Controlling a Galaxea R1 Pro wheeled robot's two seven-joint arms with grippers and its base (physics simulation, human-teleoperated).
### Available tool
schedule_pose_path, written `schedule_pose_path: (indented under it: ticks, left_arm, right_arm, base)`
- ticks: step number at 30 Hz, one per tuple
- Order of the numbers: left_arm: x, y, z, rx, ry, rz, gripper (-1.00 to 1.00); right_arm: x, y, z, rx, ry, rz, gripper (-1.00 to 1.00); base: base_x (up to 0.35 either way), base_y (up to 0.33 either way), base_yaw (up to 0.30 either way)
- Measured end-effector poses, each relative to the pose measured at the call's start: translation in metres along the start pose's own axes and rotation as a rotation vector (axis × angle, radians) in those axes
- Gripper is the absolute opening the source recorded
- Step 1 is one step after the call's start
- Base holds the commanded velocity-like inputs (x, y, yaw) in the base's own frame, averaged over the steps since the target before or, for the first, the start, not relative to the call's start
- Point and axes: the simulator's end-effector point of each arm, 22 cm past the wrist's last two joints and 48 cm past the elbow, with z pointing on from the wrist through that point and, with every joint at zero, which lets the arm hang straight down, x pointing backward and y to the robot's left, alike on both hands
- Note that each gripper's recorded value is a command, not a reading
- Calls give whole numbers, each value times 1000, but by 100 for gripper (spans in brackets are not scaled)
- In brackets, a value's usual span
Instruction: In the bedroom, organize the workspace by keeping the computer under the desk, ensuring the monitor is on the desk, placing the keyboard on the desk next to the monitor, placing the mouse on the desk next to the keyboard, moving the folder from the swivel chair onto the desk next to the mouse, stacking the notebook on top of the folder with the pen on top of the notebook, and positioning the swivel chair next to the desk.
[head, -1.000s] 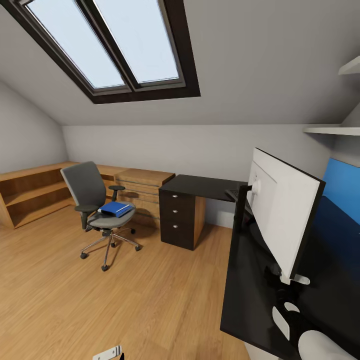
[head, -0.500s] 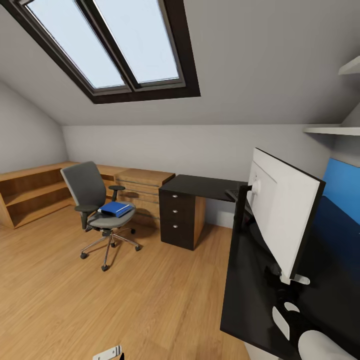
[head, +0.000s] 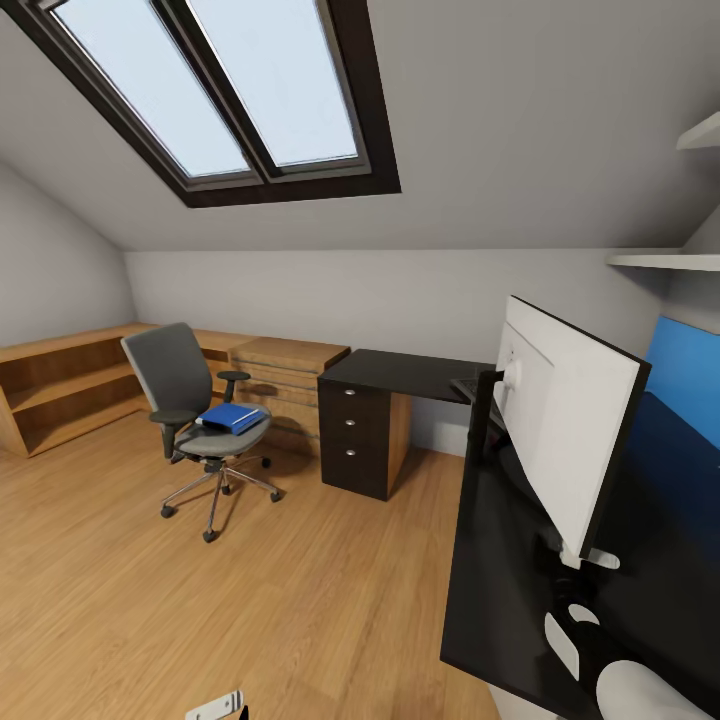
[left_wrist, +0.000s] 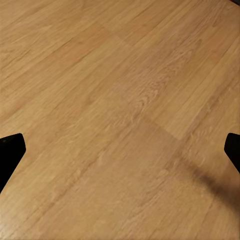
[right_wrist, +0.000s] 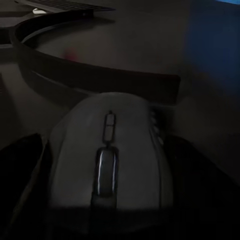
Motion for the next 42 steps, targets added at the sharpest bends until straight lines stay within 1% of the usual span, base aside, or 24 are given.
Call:
schedule_pose_path:
  ticks: [15, 17, 19, 42]
  left_arm:
    - [0, 0, 0, 0, 0, 0, 100]
    - [2, 0, 3, -1, 5, 1, 100]
    - [0, 0, 0, 0, 0, 0, 100]
    - [0, 0, 0, 0, 1, 0, 100]
  right_arm:
    - [0, 0, 0, 0, 0, -3, -100]
    - [0, 3, 3, -5, -5, -10, -100]
    - [0, 0, 0, -1, -2, -2, -100]
    - [0, 0, 0, -1, -1, -2, -100]
  base:
    - [0, 0, 0]
    - [-317, 0, 0]
    - [-319, 0, 0]
    - [-321, 0, 0]
